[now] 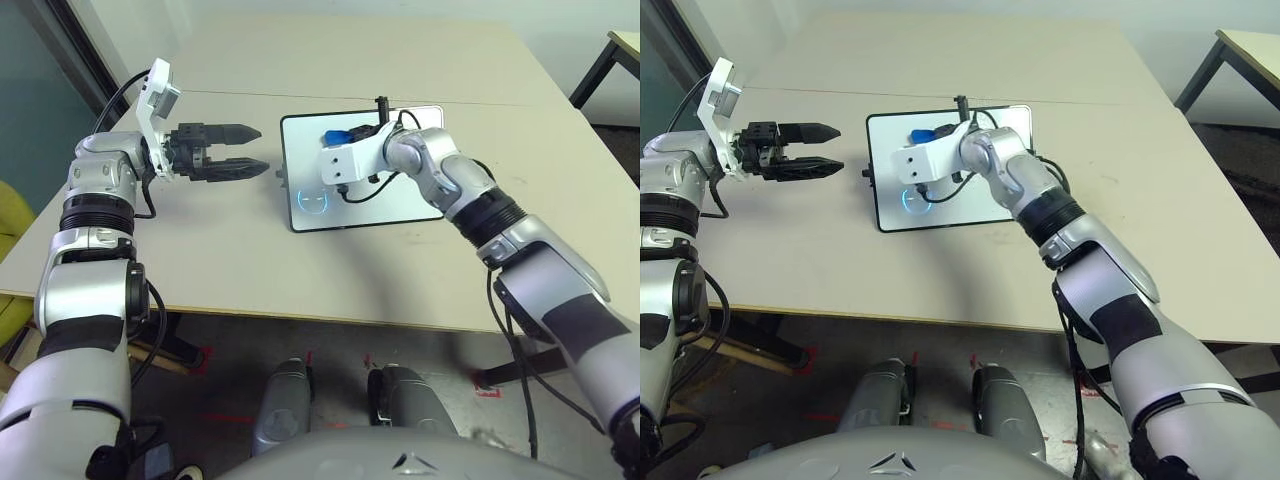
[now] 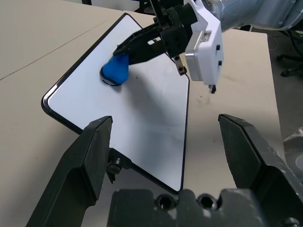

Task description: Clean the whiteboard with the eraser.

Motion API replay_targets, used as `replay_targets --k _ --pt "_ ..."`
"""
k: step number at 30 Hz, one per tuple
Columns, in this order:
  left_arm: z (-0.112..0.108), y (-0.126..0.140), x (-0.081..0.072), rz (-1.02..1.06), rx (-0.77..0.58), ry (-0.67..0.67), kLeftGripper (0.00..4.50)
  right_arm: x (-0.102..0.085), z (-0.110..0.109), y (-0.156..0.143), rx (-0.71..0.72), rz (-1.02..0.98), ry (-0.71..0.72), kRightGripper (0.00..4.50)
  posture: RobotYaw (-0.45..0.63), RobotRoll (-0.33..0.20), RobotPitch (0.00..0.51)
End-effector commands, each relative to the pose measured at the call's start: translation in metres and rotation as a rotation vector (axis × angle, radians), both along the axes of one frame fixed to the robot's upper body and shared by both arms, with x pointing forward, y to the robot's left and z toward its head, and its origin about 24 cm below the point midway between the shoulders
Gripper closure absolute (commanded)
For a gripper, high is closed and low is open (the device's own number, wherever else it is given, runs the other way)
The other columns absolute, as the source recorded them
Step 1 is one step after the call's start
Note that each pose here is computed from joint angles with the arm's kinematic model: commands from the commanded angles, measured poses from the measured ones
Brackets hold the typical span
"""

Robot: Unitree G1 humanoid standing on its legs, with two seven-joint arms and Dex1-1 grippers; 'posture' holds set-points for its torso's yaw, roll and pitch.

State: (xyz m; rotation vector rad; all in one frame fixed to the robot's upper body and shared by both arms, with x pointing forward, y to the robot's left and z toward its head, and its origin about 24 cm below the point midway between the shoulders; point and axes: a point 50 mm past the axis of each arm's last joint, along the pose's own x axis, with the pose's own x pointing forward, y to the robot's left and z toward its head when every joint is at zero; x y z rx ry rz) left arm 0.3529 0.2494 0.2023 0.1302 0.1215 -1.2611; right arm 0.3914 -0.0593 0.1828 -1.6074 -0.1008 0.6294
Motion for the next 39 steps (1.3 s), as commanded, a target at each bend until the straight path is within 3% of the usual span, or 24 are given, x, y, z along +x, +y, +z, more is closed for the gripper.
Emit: replay_targets --k 1,21,39 --pt "0.006 -0.001 0.001 -0.003 0.003 -0.020 0.00 0.004 0.005 -0.004 -0.031 -0.018 -0.034 4.39 0.14 0.000 0.044" --pt "0.006 -0.001 0.001 -0.005 0.004 -0.022 0.00 -0.008 -0.005 0.018 -0.139 0.104 -0.096 4.39 0.14 0.000 0.038" --pt "0.007 -0.001 0.001 -0.004 0.005 -0.025 0.00 -0.017 -0.018 0.031 -0.116 0.148 -0.035 4.39 0.14 0.000 0.036"
